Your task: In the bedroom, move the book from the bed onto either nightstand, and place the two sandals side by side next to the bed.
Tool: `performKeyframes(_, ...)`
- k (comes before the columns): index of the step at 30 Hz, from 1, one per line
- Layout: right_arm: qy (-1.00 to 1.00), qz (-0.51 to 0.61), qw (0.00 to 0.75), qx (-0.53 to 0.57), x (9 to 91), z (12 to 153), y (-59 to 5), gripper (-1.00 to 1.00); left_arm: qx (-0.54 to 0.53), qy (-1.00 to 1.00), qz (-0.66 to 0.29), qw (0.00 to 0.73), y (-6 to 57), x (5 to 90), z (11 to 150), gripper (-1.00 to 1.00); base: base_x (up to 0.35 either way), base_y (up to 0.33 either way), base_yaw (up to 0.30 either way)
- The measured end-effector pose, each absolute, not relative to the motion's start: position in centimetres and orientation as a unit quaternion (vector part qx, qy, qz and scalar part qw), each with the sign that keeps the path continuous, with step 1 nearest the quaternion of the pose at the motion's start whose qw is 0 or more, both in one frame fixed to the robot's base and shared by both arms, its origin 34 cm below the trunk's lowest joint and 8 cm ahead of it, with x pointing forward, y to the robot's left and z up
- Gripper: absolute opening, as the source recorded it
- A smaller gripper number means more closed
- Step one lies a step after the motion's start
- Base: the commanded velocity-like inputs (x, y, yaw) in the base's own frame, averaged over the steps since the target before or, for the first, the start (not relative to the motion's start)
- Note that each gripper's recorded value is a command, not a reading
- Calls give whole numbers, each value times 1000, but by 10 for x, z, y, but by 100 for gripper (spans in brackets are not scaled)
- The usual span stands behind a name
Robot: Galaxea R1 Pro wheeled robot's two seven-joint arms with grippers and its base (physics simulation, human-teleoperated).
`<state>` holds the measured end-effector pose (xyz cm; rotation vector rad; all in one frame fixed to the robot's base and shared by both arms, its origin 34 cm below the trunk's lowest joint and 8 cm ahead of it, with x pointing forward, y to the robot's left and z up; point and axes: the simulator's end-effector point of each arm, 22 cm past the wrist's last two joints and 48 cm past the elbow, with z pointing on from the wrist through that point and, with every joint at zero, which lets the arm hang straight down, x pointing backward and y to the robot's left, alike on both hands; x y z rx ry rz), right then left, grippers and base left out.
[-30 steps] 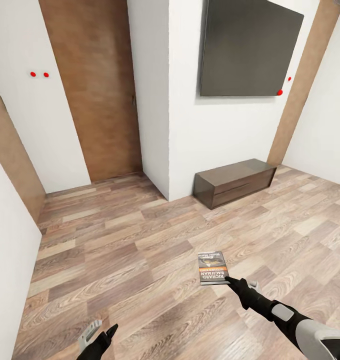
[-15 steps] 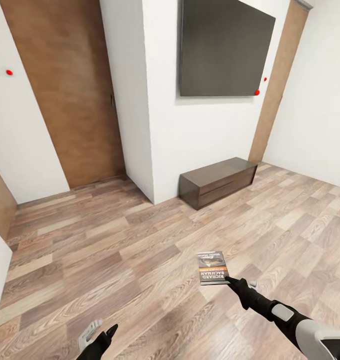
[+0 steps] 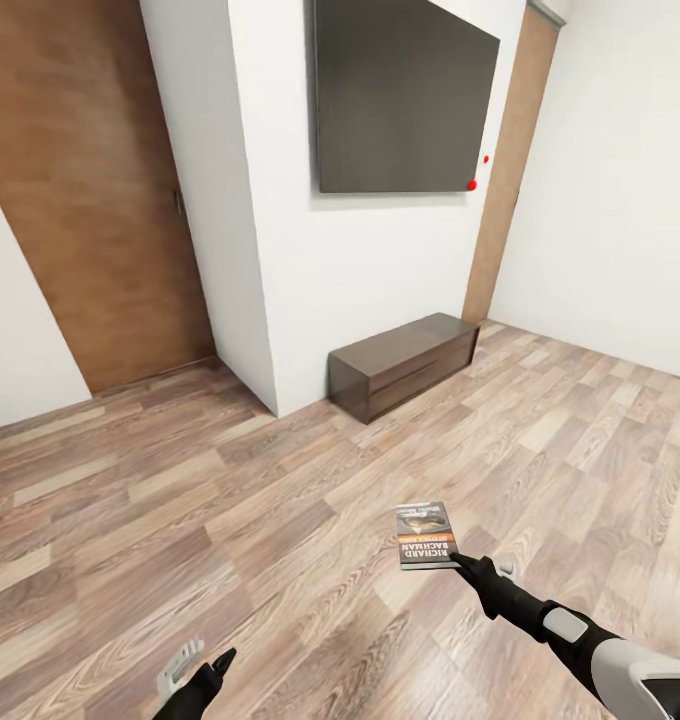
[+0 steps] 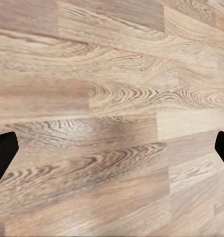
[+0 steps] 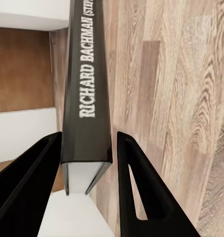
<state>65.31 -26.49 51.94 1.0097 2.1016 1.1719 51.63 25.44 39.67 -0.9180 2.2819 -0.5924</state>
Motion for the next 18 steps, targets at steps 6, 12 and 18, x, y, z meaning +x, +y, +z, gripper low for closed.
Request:
performKeyframes(6, 777, 433, 263, 373, 653, 519, -265, -100, -346, 860, -223, 301, 254, 516, 397, 100, 158, 0, -208)
performKeyframes(12, 777, 433, 263, 373, 653, 519, -265, -100, -346, 860, -223, 301, 254, 516, 397, 100, 158, 0, -208)
performKeyframes(18, 777, 433, 263, 373, 653, 519, -265, -100, -346, 860, -223, 301, 255, 516, 397, 100, 158, 0, -209)
